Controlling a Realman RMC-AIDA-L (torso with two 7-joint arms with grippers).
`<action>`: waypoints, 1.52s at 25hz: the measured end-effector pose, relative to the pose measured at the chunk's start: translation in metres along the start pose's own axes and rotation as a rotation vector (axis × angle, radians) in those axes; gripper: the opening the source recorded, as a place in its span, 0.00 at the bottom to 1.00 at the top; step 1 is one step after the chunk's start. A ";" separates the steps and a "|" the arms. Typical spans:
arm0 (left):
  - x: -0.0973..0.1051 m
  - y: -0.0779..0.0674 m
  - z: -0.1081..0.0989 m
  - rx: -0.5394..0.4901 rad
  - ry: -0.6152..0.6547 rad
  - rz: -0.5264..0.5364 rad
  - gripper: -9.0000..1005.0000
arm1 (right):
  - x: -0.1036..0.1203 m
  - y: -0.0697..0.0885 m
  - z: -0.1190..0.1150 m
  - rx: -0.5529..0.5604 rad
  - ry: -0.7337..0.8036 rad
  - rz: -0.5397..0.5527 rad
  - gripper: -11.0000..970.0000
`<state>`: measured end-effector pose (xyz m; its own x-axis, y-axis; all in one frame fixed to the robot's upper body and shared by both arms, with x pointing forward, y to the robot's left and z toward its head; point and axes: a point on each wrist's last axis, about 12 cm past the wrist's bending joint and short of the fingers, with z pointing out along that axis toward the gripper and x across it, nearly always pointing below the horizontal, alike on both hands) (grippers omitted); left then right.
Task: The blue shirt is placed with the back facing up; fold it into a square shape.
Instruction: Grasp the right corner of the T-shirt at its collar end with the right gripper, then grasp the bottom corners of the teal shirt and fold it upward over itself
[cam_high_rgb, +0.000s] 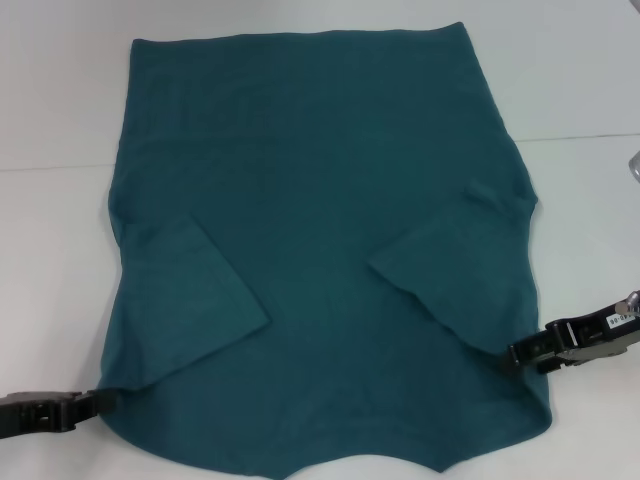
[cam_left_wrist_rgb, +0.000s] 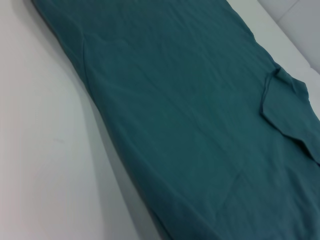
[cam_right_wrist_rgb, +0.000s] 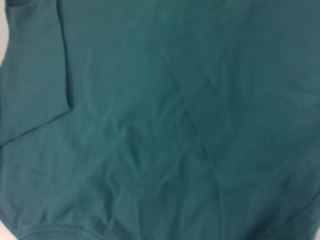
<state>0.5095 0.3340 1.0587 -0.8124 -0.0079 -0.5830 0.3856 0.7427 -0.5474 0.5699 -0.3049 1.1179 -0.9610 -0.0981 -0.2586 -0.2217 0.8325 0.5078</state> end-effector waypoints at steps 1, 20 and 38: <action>0.000 0.000 0.000 0.000 0.000 0.000 0.02 | 0.000 0.000 0.000 0.007 0.003 0.004 0.78; -0.001 0.001 -0.002 -0.004 -0.002 0.013 0.02 | -0.006 -0.002 0.002 0.105 0.011 0.025 0.28; -0.002 0.003 -0.009 -0.003 -0.017 -0.003 0.02 | 0.061 -0.036 -0.010 -0.071 -0.255 0.083 0.03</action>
<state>0.5083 0.3421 1.0632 -0.8062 -0.0217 -0.5913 0.3818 0.7443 -0.5479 0.5174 -0.3462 1.0921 -0.9058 0.1168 -0.4072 -0.1634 0.7905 0.5902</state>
